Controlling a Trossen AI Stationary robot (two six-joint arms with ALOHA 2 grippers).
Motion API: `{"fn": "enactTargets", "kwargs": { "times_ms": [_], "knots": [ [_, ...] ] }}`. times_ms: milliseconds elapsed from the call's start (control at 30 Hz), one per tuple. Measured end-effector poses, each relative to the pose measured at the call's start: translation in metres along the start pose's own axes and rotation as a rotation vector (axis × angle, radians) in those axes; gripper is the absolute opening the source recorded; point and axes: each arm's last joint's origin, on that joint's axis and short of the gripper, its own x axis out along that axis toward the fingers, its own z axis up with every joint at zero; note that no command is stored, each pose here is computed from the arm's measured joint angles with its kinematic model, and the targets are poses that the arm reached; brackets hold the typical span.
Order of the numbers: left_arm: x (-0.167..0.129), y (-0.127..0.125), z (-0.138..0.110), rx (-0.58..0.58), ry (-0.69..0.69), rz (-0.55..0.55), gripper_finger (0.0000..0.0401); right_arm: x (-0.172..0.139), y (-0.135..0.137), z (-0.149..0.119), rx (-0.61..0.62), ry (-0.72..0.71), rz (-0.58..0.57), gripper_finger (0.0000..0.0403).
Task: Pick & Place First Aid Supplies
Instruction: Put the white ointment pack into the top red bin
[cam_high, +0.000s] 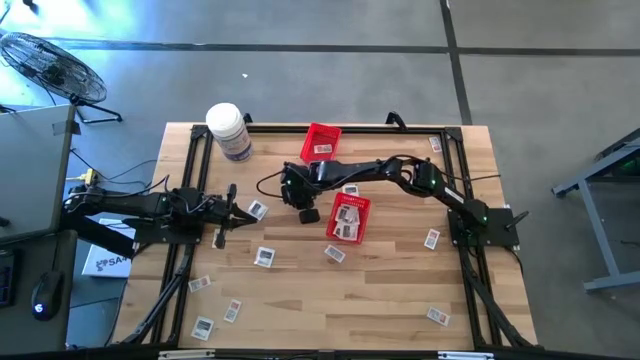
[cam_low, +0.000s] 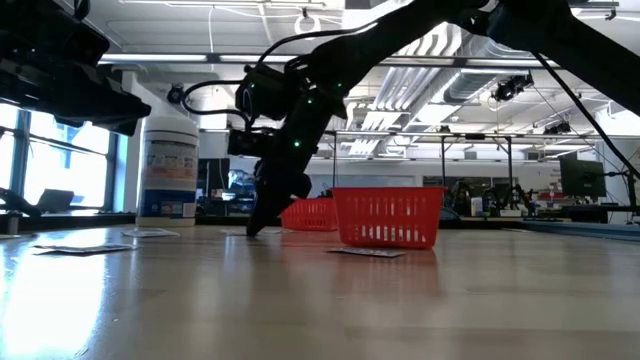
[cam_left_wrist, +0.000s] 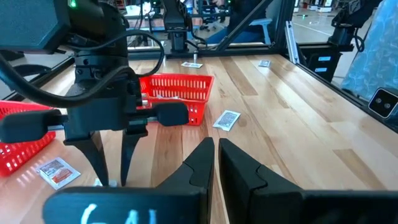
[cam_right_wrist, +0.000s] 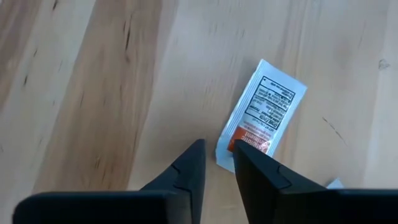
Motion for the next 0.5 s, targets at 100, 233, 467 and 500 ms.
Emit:
{"fn": "enactTargets", "kwargs": {
  "times_ms": [100, 233, 467, 500],
  "knots": [
    [0.0, 0.0, 0.0, 0.0, 0.0, 0.0, 0.0021, -0.0004, -0.0037, -0.0023, 0.026, 0.006, 0.002, 0.0073],
    [0.0, 0.0, 0.0, 0.0, 0.0, 0.0, 0.0021, -0.0005, -0.0069, -0.0046, 0.042, 0.011, 0.007, 0.0065],
    [0.0, 0.0, 0.0, 0.0, 0.0, 0.0, 0.0021, 0.0001, -0.0057, -0.0062, 0.007, 0.036, -0.011, 0.0036],
    [0.0, 0.0, 0.0, 0.0, 0.0, 0.0, 0.0021, 0.0001, -0.0058, -0.0062, 0.006, 0.037, -0.011, 0.0029]
  ]
}}
